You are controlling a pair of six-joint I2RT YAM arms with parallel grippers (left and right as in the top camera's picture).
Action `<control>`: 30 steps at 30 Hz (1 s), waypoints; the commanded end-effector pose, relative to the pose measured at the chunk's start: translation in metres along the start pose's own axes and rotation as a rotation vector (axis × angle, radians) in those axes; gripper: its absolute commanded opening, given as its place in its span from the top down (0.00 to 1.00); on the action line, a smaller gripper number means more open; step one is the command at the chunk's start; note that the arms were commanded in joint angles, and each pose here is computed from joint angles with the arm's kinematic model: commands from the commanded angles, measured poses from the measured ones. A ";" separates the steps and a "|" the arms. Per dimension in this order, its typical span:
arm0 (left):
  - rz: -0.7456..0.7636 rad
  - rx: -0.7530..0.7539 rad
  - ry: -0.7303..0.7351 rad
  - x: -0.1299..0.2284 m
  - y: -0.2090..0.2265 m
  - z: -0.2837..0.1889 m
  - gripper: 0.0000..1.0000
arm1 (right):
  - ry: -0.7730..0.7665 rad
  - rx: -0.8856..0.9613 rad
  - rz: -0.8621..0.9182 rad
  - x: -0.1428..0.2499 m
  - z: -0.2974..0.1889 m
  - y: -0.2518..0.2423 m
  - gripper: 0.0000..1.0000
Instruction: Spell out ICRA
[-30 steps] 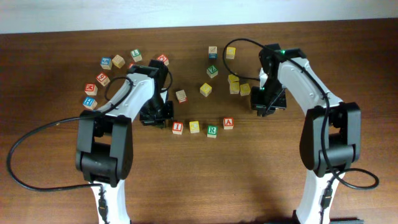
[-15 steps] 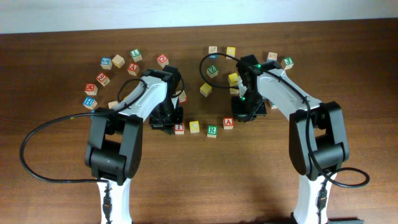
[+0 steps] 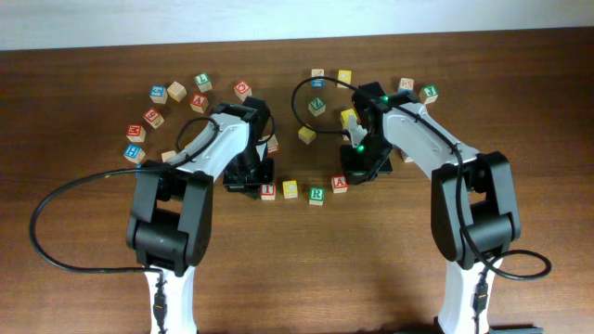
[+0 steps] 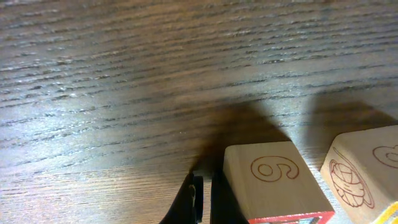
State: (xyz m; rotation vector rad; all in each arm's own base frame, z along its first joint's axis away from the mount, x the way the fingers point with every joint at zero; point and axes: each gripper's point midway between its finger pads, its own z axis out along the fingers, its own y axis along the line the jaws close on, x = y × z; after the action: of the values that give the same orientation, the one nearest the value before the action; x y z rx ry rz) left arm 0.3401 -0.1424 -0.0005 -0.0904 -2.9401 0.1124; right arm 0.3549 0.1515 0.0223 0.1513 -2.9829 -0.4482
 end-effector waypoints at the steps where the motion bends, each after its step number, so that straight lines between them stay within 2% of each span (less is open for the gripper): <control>1: -0.012 0.004 0.006 -0.001 -0.001 0.006 1.00 | 0.030 -0.010 -0.056 0.008 0.009 0.013 0.96; 9: -0.012 0.005 0.005 -0.001 -0.001 0.006 1.00 | 0.127 0.013 0.002 0.033 0.010 0.018 0.96; 18: -0.011 0.005 0.004 -0.001 -0.002 0.006 1.00 | 0.072 0.040 -0.059 0.020 0.011 0.013 0.96; 22: -0.012 0.005 0.005 -0.001 -0.001 0.006 1.00 | 0.065 0.038 -0.033 0.018 -0.027 0.016 0.96; 24: -0.012 0.004 0.005 -0.001 -0.001 0.006 1.00 | 0.091 0.041 -0.027 0.031 -0.047 0.021 0.96; 25: -0.012 0.001 0.004 -0.001 -0.001 0.006 1.00 | 0.155 0.047 -0.023 0.050 -0.052 0.026 0.96; 27: -0.017 0.003 0.000 -0.003 0.001 0.005 1.00 | 0.218 0.054 -0.034 0.067 -0.047 0.035 0.96; 30: -0.077 0.015 -0.002 -0.009 0.022 0.002 1.00 | 0.227 0.083 -0.024 0.079 -0.026 0.062 0.96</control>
State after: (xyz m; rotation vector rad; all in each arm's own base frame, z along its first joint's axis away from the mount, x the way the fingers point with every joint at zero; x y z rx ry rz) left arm 0.3429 -0.1410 -0.0006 -0.0743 -2.9448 0.1328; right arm 0.2871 0.1722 0.0737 0.2309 -2.7665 -0.2966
